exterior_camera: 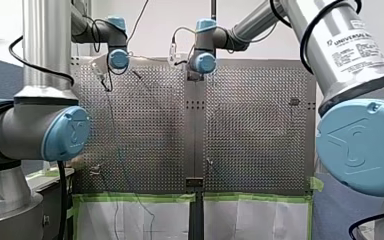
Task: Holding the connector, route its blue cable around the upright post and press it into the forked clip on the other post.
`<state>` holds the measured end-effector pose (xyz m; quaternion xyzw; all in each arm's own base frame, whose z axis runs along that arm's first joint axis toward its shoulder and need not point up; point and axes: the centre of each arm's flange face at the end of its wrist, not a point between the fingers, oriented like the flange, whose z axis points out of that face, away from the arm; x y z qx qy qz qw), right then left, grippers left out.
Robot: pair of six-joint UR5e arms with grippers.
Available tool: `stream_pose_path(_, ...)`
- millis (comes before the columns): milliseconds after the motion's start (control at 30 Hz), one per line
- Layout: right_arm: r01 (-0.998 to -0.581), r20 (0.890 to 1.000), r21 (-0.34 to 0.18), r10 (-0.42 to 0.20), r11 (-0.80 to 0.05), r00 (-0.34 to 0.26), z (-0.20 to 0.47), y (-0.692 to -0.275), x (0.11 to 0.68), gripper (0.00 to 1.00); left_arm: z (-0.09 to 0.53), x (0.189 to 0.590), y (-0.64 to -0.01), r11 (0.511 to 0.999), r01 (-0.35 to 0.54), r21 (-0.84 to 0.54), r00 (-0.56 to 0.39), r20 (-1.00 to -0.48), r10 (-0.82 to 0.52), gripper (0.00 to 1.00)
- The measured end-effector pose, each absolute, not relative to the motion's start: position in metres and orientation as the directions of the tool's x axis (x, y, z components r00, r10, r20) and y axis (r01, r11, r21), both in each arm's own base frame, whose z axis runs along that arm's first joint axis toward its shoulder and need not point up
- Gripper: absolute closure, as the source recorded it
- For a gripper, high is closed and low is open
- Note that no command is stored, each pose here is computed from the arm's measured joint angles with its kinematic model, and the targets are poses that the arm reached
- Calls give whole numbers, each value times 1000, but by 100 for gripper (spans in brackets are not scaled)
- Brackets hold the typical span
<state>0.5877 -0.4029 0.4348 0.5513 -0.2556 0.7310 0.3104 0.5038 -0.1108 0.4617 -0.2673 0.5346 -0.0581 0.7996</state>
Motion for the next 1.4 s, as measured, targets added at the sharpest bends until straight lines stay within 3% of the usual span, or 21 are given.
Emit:
stream_pose_path(433, -743, 976, -31, 142, -668, -168, 394, -421, 596, 100, 405, 550, -64, 869, -238, -434, 339, -875, -345, 91)
stream_pose_path(700, -746, 977, -33, 135, -665, -165, 385, -425, 598, 100, 366, 568, -70, 894, -210, -396, 247, -906, -343, 89)
stream_pose_path(900, -755, 983, -36, 112, -655, -144, 364, -430, 601, 100, 346, 574, -79, 907, -172, -385, 192, -916, -352, 73)
stream_pose_path(1167, -761, 996, -25, 50, -648, -75, 326, -432, 603, 100, 341, 571, -83, 906, -188, -379, 170, -921, -350, 70)
stream_pose_path(1233, -762, 998, -19, 37, -647, -56, 318, -432, 604, 100, 340, 570, -85, 907, -186, -377, 166, -922, -349, 60)
stream_pose_path(1400, -768, 1000, -5, 12, -641, -17, 296, -433, 606, 100, 340, 571, -91, 911, -156, -381, 159, -920, -357, 57)
